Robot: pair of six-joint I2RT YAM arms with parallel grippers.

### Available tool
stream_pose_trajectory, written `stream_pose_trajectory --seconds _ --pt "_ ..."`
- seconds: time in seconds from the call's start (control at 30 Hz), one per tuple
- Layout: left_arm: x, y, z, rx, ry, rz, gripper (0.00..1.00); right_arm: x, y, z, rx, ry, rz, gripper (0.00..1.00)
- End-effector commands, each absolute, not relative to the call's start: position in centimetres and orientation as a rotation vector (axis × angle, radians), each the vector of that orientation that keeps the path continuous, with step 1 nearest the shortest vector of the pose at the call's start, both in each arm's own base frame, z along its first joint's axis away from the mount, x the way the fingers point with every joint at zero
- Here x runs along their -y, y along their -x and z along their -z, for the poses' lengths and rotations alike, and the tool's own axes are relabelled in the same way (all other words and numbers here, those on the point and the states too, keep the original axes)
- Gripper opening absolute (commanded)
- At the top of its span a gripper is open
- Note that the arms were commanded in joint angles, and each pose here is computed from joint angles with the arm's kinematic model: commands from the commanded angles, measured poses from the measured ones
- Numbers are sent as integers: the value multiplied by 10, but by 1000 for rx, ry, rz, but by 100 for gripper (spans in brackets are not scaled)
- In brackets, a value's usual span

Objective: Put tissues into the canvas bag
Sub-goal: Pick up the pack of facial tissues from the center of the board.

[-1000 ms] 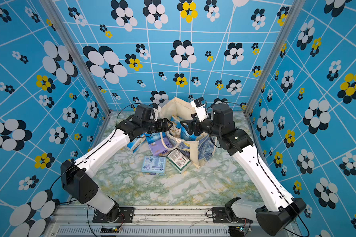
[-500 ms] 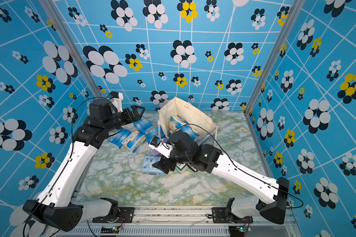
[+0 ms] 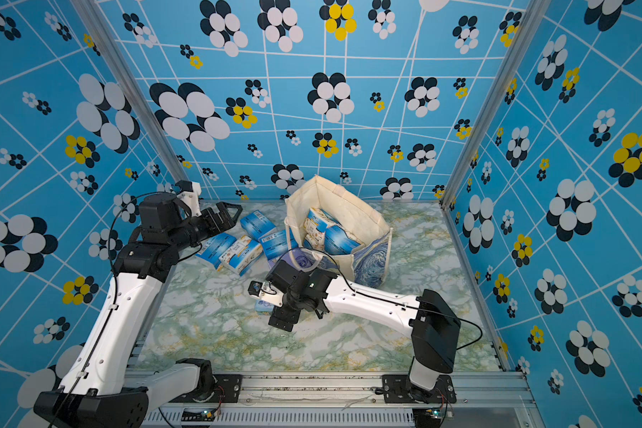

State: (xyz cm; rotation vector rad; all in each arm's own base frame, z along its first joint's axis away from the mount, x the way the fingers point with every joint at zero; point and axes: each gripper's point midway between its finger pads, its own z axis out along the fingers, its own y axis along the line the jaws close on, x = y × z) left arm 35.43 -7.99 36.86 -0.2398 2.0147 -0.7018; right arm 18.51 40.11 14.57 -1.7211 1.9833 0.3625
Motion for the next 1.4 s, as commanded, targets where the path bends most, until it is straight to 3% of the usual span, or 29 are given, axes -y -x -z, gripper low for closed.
stream_pose_trajectory --seconds 0.0,0.8,1.2,1.37 --pt "78 -347 -369 -2006 230 723 99 -401 -189 -141 -1956 1781 -284 99" --pt "65 -345 -357 -2016 278 748 99 -417 -228 -76 -1935 1876 12 98" --pt "61 -353 -356 -2012 290 754 99 -413 -230 -54 -1985 1903 76 85" --pt "58 -356 -353 -2020 300 750 99 -415 -232 -49 -2002 1902 83 71"
